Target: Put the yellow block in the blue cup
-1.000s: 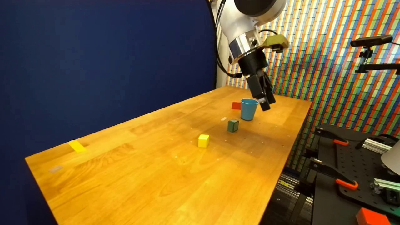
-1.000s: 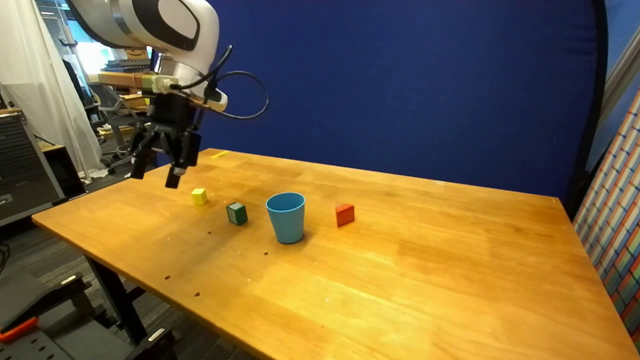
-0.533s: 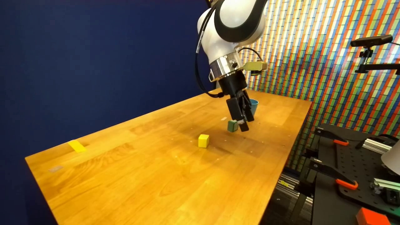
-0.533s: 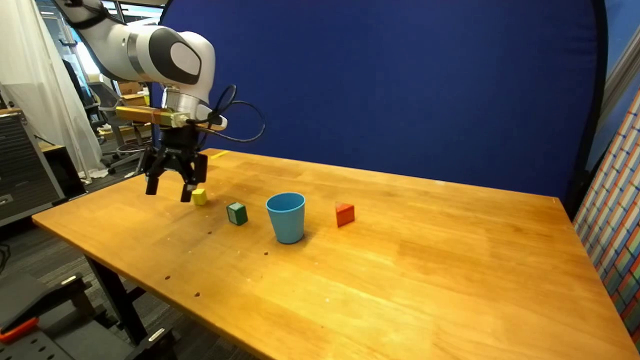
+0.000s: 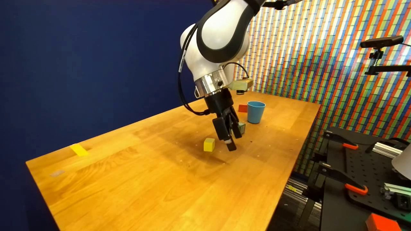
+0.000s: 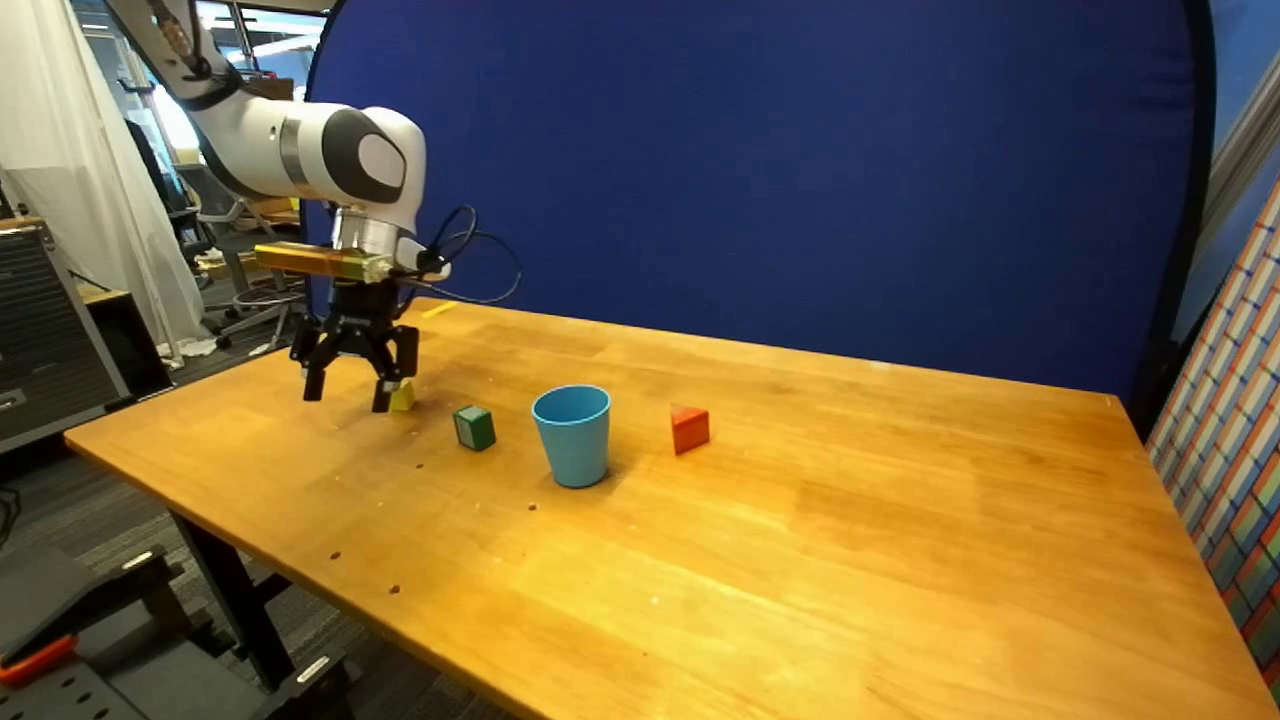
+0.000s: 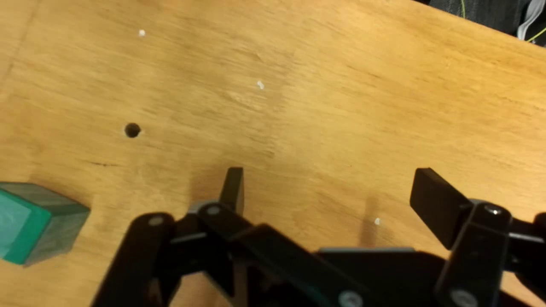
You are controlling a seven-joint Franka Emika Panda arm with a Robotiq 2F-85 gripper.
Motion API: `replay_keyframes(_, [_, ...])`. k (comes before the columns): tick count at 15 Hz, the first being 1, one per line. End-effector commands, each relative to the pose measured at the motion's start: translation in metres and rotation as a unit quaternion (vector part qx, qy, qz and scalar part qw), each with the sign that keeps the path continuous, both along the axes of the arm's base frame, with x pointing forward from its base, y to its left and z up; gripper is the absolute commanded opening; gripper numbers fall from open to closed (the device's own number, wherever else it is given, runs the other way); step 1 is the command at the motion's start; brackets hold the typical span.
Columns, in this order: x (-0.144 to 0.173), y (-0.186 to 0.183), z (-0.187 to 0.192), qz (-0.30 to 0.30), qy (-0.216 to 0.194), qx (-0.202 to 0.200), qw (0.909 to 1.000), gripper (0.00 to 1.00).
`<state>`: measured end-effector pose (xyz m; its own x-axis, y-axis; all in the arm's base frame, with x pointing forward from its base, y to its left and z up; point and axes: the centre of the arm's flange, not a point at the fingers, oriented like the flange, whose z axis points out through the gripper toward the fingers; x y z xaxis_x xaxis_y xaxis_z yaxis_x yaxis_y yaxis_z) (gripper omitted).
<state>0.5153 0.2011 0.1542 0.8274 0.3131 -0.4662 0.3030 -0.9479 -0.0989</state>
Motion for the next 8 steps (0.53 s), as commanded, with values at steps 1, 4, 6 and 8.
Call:
replay_keyframes(1, [0.029,0.022,-0.019,0.03,-0.004,0.001,0.9995,1.0])
replay_keyframes(4, [0.043,0.031,-0.031,0.047,-0.011,-0.004,0.9988,1.0])
replay_keyframes(6, [0.055,0.035,-0.036,0.055,-0.019,-0.008,0.9983,1.0])
replay_keyframes(8, [0.065,0.037,-0.039,0.061,-0.027,-0.011,0.9977,1.0])
